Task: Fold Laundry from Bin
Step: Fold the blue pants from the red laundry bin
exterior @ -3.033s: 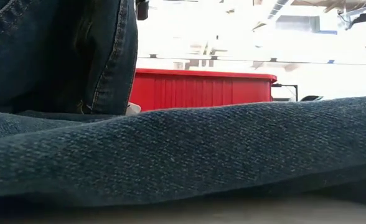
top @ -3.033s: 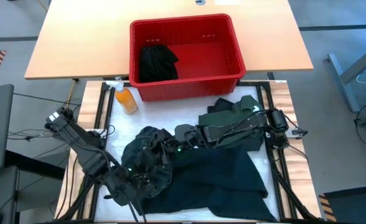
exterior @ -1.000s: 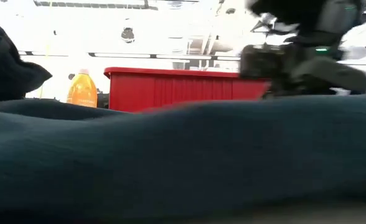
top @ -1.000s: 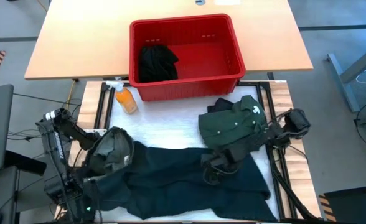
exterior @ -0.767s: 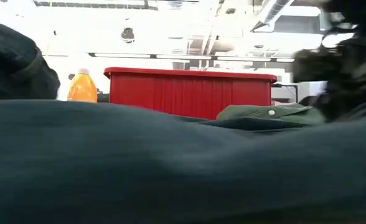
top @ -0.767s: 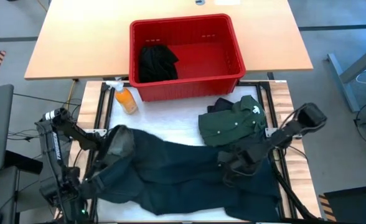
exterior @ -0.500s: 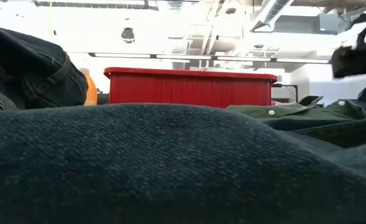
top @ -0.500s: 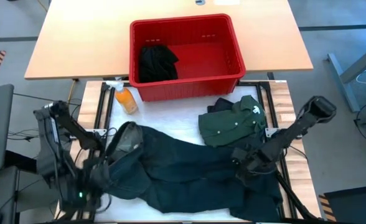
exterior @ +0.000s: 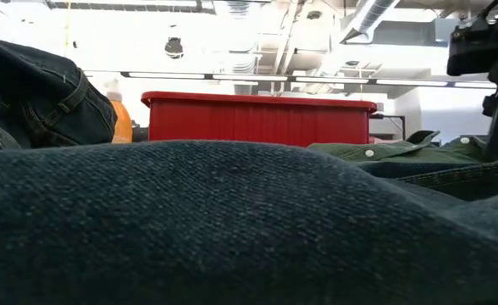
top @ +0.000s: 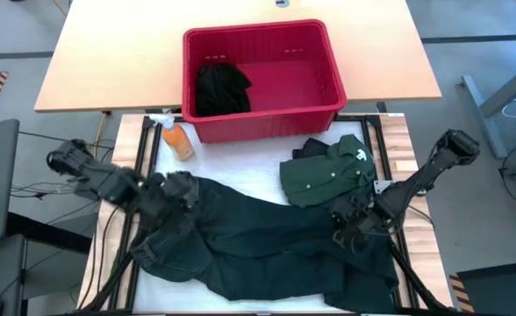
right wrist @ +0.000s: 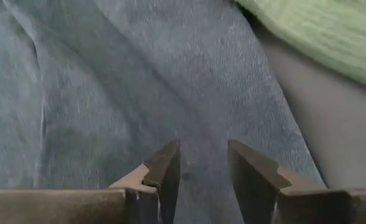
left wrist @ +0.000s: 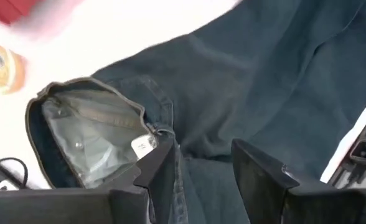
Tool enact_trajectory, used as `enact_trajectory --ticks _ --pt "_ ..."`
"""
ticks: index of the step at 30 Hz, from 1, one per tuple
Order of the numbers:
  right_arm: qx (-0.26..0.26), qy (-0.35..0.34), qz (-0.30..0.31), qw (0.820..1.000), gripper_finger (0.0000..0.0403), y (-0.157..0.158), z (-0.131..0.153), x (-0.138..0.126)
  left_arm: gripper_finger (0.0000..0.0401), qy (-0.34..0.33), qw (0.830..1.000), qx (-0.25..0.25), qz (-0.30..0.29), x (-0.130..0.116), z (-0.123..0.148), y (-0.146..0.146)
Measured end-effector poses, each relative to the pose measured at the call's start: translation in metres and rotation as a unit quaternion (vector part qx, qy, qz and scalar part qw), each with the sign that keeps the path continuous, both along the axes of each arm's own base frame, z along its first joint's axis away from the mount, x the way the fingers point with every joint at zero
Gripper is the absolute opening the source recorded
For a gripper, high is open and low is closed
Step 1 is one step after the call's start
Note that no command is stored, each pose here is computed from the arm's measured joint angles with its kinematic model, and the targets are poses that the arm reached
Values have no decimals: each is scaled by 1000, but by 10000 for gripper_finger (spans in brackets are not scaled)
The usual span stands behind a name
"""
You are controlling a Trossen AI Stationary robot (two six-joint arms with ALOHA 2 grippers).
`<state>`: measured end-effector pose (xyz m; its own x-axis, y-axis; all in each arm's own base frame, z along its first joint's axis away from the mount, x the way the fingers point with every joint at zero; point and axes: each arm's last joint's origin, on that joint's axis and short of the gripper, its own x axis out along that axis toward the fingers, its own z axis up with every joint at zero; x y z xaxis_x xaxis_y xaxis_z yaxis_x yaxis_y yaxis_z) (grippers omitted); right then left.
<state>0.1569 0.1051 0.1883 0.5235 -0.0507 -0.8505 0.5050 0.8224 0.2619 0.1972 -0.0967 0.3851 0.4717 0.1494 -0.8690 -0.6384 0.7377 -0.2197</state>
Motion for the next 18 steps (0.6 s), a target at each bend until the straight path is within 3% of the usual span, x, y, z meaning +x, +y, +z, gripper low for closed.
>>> enact_trajectory --ticks 7,13,18 --pt "2 -24 -6 1000 159 0 2 5 145 46 997 -52 -18 12 -5 26" --pt "-6 -44 -5 999 159 1 4 8 145 99 990 -100 -28 20 -51 42" --pt "-2 -53 -2 999 159 2 5 9 145 51 988 -143 -2 13 -73 57"
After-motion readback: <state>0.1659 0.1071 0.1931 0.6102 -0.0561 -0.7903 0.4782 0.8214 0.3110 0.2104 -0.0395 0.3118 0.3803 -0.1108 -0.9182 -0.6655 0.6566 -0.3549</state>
